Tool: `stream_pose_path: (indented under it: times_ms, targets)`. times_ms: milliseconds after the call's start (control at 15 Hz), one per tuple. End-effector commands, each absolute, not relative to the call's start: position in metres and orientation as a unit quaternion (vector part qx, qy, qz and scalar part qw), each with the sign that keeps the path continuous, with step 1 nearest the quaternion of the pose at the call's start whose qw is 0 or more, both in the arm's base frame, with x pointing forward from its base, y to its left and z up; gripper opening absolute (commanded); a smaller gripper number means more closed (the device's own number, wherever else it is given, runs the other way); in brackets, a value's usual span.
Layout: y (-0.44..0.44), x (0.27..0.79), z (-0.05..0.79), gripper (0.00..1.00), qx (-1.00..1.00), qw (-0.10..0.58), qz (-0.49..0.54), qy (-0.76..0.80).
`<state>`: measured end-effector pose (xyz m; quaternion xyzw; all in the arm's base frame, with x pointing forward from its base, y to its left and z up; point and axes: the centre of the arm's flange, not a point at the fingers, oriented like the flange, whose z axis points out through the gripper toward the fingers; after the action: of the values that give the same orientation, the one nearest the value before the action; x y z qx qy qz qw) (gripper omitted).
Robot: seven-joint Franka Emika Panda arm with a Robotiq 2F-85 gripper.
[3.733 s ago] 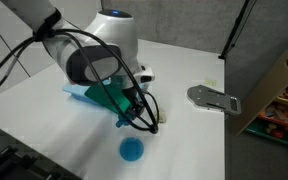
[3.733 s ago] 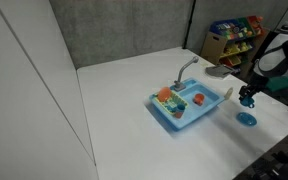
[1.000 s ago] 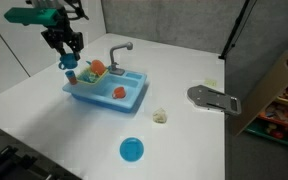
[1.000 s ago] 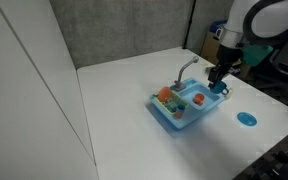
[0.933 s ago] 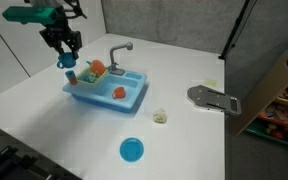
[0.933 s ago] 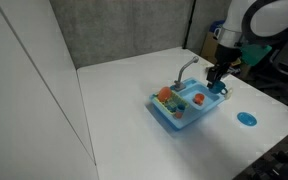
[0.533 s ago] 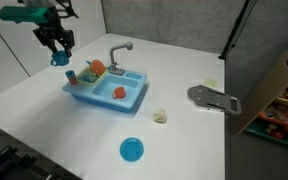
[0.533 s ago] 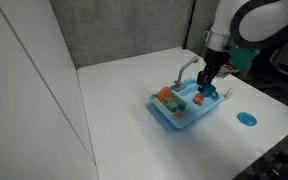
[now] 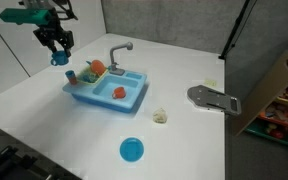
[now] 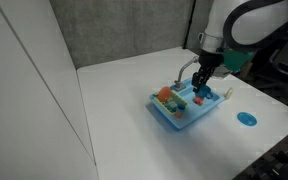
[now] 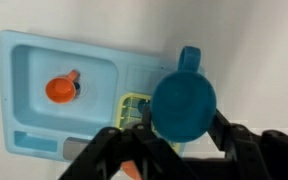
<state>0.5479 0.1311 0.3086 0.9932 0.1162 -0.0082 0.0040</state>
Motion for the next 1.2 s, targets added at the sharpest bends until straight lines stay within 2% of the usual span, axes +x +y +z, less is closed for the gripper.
stream_pose_path:
  times_ms: [0,133,200,1133]
  targets:
    - [0.131,0.548,0.309,0.57,0.993,0.004,-0.008,0.116]
    - [0.131,0.548,0.309,0.57,0.993,0.004,-0.008,0.116]
    - [0.135,0.551,0.307,0.32,0.993,0.004,-0.012,0.121]
    - [0.178,0.575,0.263,0.32,0.987,0.032,-0.025,0.158]
